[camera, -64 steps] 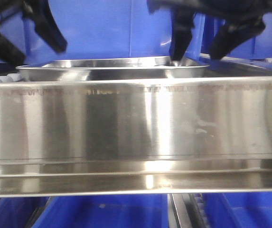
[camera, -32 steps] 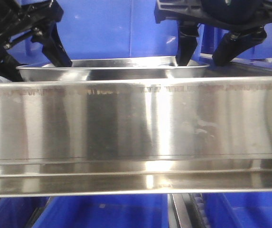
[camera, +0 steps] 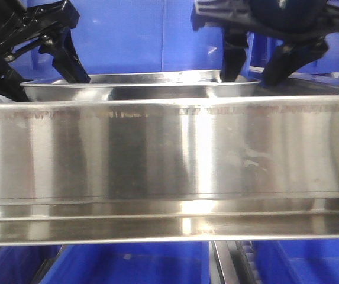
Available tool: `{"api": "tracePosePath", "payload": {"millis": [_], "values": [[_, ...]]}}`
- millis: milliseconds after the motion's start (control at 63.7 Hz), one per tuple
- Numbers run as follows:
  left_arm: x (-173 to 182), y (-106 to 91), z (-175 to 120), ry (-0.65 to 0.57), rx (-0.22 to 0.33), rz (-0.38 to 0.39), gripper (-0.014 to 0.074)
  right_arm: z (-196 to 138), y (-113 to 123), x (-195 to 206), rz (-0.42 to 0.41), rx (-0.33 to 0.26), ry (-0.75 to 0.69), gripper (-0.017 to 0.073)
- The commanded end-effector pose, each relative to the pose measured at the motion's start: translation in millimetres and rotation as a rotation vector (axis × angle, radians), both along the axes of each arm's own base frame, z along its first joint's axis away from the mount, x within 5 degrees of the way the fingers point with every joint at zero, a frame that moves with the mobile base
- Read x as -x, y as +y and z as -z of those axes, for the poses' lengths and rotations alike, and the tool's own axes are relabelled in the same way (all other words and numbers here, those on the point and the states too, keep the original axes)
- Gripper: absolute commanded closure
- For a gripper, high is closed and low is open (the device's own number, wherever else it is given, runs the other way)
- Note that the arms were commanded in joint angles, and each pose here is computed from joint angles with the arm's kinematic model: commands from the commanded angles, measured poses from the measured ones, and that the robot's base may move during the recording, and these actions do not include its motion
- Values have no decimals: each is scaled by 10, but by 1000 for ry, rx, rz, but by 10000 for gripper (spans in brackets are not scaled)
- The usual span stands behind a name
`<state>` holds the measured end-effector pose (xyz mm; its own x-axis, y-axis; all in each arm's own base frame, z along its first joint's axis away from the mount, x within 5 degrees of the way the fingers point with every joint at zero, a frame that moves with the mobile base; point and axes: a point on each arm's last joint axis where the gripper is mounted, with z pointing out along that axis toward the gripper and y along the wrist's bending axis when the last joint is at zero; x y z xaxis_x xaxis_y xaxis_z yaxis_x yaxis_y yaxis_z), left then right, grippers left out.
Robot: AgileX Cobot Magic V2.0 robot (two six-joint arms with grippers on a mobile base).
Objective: Stack silver trays without gaps
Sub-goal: 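Close both grippers on the silver tray's rims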
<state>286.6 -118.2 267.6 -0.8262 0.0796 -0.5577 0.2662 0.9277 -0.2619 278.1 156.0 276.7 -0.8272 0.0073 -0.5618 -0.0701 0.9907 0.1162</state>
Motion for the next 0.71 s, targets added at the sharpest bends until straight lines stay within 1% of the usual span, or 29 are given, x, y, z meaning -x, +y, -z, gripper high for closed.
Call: {"api": "tracePosePath", "payload": {"millis": [0,173,298,424,502,612,691], "values": [[-20,3,-31,-18,8,-10,171,19,31,-20,-15,11,1,388],[-19,5,-29,-18,4,-8,171,79,87,-17,-32,16,20,387],[-22,17,-27,-23,-11,-3,171,85,129,-12,-44,3,15,387],[-25,31,-24,-12,-4,-23,193,87,128,-10,-43,4,17,388],[-25,31,-24,-12,-4,-23,235,88,126,-8,-42,6,20,389],[-22,31,-22,-8,-5,-22,341,90,123,-6,-41,8,23,389],[-15,32,-18,0,-7,-20,397,90,123,-6,-41,8,23,389]]}}
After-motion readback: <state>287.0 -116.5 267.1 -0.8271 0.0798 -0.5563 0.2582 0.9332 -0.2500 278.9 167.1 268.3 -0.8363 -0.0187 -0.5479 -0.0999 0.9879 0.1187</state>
